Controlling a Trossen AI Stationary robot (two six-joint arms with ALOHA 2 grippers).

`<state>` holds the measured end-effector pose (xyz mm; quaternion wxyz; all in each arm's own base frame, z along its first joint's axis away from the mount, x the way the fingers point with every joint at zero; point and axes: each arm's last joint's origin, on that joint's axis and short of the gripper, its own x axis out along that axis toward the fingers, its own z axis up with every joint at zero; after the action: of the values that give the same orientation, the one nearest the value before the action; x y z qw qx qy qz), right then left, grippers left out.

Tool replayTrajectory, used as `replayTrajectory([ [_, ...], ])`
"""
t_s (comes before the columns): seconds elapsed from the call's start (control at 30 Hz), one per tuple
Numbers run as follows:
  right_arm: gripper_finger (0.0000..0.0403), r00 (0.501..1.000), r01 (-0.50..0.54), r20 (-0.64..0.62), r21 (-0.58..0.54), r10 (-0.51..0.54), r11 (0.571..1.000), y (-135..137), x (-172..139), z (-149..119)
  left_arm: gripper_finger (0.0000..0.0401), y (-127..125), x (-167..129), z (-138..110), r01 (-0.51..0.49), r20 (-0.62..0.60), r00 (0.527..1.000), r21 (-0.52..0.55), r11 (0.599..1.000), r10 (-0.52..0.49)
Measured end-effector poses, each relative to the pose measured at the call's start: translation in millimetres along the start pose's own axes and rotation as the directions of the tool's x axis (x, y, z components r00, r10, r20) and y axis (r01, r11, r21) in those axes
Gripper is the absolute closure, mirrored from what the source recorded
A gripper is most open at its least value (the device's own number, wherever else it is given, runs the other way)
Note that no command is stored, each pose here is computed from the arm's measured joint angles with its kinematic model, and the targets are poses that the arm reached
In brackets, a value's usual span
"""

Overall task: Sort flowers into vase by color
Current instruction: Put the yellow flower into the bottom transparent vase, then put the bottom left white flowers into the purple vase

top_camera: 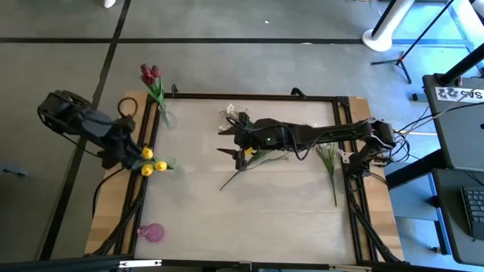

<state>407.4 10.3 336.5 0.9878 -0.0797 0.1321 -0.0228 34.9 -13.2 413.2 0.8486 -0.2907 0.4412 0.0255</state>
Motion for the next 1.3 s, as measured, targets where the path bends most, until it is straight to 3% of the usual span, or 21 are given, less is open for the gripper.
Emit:
replayTrajectory([
  [0.13, 0.0155, 1.000, -0.004, -0.021, -0.002, 0.004, 1.000, 0.6, -0.6, -1.6, 0.0291, 0.1, -20.6, 2.1, 0.040, 0.080, 0.996, 0.020, 0.999, -0.041],
  [0.27, 0.0155, 0.999, -0.006, -0.035, -0.004, 0.006, 1.000, 0.2, -3.9, -0.9, 0.0291, 0.9, -35.6, 7.9, -0.024, 0.249, 0.969, 0.097, 0.995, -0.001],
  [0.53, 0.0155, 1.000, -0.004, -0.019, 0.003, 0.004, 1.000, -3.0, -19.7, 10.1, 0.0291, -17.3, -32.6, 32.9, -0.166, 0.572, 0.820, 0.225, 0.960, 0.008],
  [0.67, 0.0155, 1.000, -0.001, -0.031, 0.005, 0.002, 1.000, -3.8, -24.5, 11.7, 0.0291, -33.3, -4.2, 48.4, -0.264, 0.646, 0.762, 0.263, 0.928, 0.034],
  [0.8, 0.0155, 0.997, -0.009, -0.070, 0.004, 0.009, 1.000, -0.3, -28.8, 10.4, 0.0291, -39.8, 35.6, 59.1, -0.404, 0.681, 0.713, 0.205, 0.892, 0.167],
  [0.9, 0.0155, 0.992, 0.053, -0.110, -0.027, -0.055, 0.998, 5.8, -39.3, 12.9, 0.0291, -41.2, 68.5, 68.7, -0.451, 0.675, 0.700, 0.165, 0.877, 0.233],
  [1.13, 0.0155, 0.972, 0.119, -0.191, -0.118, -0.140, 0.986, 27.9, -67.9, 18.3, 0.0287, -33.5, 134.6, 102.4, -0.416, 0.614, 0.750, 0.152, 0.897, 0.244],
  [1.3, 0.0155, 0.939, 0.149, -0.292, -0.136, -0.183, 0.979, 34.8, -81.0, 11.6, 0.0254, -15.9, 179.7, 130.4, -0.440, 0.519, 0.794, 0.130, 0.888, 0.317],
])
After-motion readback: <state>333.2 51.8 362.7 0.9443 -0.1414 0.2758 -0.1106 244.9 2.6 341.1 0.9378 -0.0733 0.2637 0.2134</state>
